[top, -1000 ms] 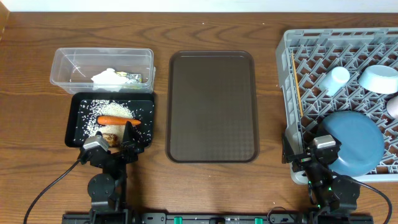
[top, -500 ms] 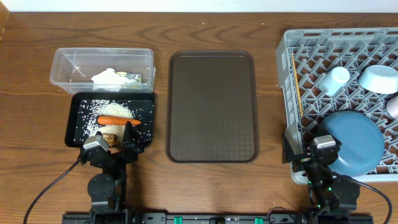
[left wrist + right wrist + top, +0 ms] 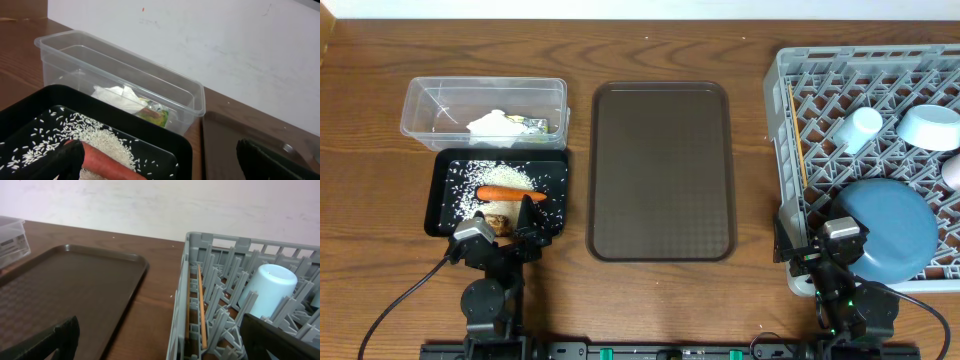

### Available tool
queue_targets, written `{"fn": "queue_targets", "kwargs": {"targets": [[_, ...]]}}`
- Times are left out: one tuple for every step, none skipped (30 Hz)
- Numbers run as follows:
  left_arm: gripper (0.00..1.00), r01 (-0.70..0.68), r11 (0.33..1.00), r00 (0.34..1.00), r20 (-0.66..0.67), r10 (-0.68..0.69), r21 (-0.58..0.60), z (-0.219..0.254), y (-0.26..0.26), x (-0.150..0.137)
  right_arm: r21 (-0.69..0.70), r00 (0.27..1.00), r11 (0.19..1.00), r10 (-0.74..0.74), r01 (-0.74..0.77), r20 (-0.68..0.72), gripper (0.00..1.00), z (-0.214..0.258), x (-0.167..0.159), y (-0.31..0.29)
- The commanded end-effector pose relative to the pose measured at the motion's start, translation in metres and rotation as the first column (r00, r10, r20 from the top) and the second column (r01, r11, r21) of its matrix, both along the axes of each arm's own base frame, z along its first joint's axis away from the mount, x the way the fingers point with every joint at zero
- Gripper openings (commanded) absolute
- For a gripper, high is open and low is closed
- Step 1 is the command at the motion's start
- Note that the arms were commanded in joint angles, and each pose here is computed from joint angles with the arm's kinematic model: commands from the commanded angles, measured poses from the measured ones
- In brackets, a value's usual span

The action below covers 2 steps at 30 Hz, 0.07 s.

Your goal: Sort waste into correct bins and load items into the dishwasher rack

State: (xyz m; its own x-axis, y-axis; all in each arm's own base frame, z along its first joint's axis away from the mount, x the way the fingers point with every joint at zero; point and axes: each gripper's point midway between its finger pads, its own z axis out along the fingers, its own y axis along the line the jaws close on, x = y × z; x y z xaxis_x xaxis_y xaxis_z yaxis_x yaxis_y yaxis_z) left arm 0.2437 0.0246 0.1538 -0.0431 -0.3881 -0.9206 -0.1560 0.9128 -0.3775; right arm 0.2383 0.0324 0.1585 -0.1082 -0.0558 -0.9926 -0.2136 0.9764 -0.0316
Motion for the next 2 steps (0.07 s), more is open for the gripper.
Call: {"fn": "queue_targets", "kwargs": {"targets": [[0.98,-0.008,1.000,0.998,-0.058,0.009,0.023,-0.0170,0.0017,-0.0015,-0.012,1.000,1.000,0.002,-0.001,0.003,0.99,-0.0010,-0.0001,-0.0003],[0.98,-0.008,1.000,0.998,-0.058,0.009,0.023,-0.0170,0.0017,-0.0015,-0.012,1.000,1.000,0.002,-0.001,0.003,0.99,-0.0010,-0.0001,-0.0003]]}}
